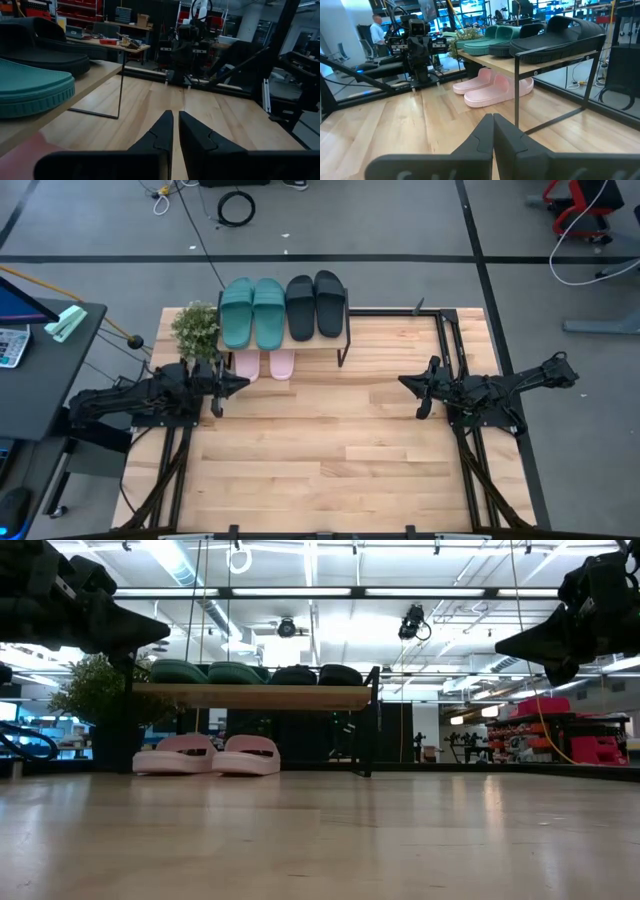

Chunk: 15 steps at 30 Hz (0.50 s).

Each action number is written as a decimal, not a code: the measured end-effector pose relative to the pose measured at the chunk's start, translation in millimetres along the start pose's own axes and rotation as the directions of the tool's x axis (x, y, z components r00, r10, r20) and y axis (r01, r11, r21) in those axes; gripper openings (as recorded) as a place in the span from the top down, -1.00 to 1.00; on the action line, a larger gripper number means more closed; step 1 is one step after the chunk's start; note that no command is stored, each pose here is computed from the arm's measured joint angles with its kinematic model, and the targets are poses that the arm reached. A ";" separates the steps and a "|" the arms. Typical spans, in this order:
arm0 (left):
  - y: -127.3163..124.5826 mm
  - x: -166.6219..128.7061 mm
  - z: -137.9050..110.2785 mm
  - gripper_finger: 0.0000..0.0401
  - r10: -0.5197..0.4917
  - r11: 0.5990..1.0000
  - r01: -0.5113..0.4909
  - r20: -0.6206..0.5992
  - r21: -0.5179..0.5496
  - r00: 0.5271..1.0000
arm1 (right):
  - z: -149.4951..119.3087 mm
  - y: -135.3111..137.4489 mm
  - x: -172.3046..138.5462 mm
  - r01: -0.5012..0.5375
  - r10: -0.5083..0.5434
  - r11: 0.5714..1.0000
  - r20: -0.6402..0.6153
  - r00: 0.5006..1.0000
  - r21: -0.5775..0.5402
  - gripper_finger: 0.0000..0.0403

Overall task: Pick and place slides into the shelf
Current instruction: Return to Home Position

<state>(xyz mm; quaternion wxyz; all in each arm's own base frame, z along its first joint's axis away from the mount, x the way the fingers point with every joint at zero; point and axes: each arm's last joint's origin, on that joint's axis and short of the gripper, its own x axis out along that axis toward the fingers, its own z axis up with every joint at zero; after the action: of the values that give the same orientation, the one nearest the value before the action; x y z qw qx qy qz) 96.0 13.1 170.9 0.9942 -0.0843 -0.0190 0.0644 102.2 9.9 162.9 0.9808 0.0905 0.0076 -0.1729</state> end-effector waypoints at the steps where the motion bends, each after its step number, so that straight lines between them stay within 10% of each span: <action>1: 0.0 0.0 0.0 0.82 0.000 1.000 0.000 0.000 0.000 1.000 | 0.0 0.0 0.0 0.000 0.000 1.000 0.000 1.000 0.000 0.95; 15: 0.0 0.0 0.0 0.87 0.000 1.000 0.000 0.001 -0.001 1.000 | -0.1 0.0 0.0 0.000 0.000 1.000 0.000 1.000 -0.001 0.95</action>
<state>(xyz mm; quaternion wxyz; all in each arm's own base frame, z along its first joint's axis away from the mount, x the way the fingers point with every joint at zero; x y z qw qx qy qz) 96.0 13.1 170.9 0.9941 -0.0846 -0.0194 0.0644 102.2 9.9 162.7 0.9808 0.0900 0.0079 -0.1729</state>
